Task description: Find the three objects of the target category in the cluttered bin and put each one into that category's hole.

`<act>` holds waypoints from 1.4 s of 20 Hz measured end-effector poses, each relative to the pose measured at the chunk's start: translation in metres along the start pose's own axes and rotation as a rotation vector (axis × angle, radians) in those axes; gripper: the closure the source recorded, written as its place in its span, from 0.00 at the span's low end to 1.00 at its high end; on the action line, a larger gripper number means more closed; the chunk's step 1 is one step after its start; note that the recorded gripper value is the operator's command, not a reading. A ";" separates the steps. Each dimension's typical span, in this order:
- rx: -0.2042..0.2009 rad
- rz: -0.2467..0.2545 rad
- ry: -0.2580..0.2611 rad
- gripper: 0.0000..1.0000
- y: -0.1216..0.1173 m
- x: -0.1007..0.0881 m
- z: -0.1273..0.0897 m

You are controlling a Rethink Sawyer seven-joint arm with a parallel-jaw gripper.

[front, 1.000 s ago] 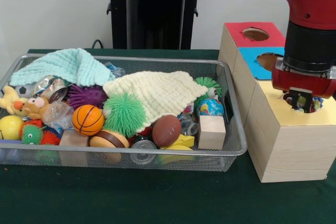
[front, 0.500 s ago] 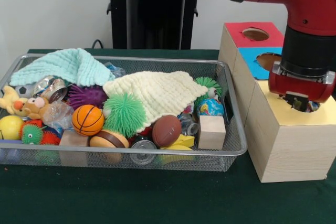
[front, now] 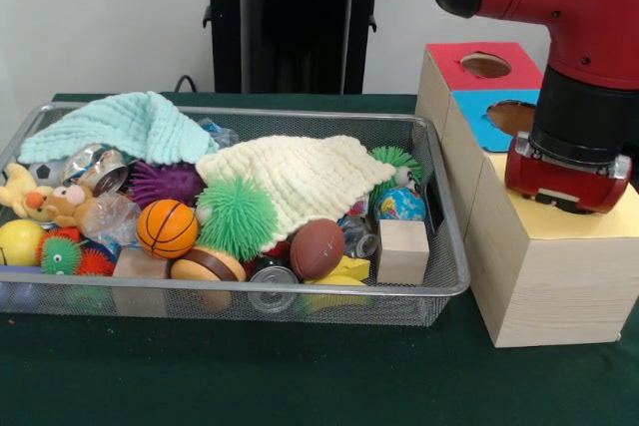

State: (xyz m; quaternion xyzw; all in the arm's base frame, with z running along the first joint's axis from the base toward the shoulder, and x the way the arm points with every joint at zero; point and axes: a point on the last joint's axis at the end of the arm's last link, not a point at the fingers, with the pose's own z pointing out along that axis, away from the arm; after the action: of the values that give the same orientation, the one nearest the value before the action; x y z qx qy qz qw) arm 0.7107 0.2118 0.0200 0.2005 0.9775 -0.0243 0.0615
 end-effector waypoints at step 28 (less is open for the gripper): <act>0.017 -0.005 0.026 0.00 0.006 0.008 0.002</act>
State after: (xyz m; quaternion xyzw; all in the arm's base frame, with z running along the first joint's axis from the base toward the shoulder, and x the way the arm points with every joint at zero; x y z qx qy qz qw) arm 0.7062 0.2206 0.0172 0.1987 0.9785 -0.0304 0.0469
